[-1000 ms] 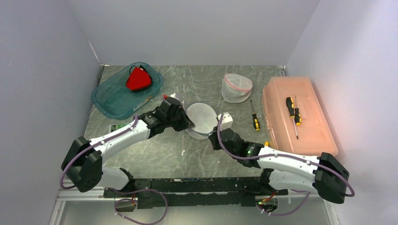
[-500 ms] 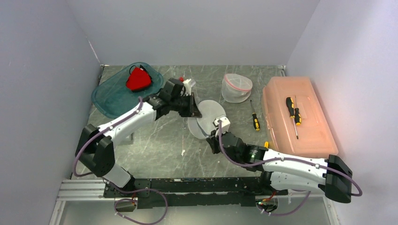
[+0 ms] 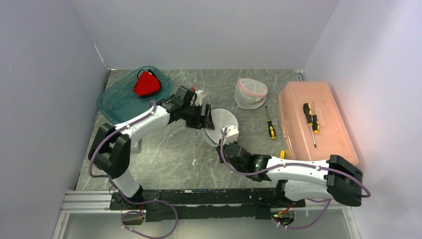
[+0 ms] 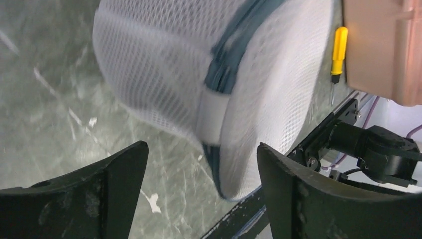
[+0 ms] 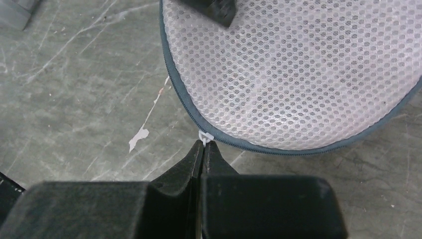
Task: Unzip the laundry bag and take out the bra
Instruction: Unzip the laundry bag at the center of the board.
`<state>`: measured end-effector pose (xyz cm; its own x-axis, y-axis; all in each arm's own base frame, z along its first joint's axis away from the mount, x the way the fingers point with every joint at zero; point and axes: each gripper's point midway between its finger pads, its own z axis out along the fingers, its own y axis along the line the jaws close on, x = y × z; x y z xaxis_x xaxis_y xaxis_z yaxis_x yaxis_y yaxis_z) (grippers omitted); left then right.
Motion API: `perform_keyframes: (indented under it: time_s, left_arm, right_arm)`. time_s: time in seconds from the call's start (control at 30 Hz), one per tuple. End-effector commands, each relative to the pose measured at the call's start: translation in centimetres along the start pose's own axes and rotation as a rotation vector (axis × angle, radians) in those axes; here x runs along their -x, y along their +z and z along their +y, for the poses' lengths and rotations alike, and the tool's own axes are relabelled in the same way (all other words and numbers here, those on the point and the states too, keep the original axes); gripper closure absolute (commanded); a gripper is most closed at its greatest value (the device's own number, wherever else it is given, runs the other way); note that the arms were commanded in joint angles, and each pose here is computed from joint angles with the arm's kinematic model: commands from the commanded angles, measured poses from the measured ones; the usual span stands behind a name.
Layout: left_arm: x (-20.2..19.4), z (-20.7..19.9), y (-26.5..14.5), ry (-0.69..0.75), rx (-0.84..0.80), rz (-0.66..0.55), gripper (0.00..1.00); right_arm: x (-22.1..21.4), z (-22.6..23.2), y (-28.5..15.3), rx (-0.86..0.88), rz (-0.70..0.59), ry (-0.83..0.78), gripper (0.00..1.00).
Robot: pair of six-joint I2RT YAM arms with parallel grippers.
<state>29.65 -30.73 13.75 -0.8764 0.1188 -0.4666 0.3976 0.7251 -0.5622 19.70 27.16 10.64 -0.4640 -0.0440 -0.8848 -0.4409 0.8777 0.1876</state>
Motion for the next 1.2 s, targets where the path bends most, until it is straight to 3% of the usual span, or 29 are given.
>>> perform_keyframes:
  time_s: [0.0, 0.27, 0.57, 1.0, 1.17]
  left_arm:
    - [1.0, -1.2, -3.8, -0.065, 0.017, -0.143, 0.13]
    - [-2.3, -2.9, -5.0, -0.427, -0.084, -0.282, 0.12]
    - [-2.8, -3.8, -2.2, -0.522, -0.098, -0.241, 0.17]
    - [-3.2, -2.6, -0.8, -0.51, -0.043, -0.223, 0.95]
    - [-2.7, -2.2, -1.2, -0.48, -0.016, -0.248, 0.97]
  right_arm:
    - [1.6, 1.2, 0.0, 0.031, -0.051, 0.065, 1.0]
    - [2.6, 2.6, 0.2, 0.076, -0.053, 0.11, 1.0]
    - [3.2, 3.5, 0.3, 0.096, -0.04, 0.101, 1.0]
    - [1.8, 1.8, -0.4, 0.052, -0.017, 0.11, 1.0]
    - [1.3, 0.2, -1.2, 0.0, -0.01, 0.117, 1.0]
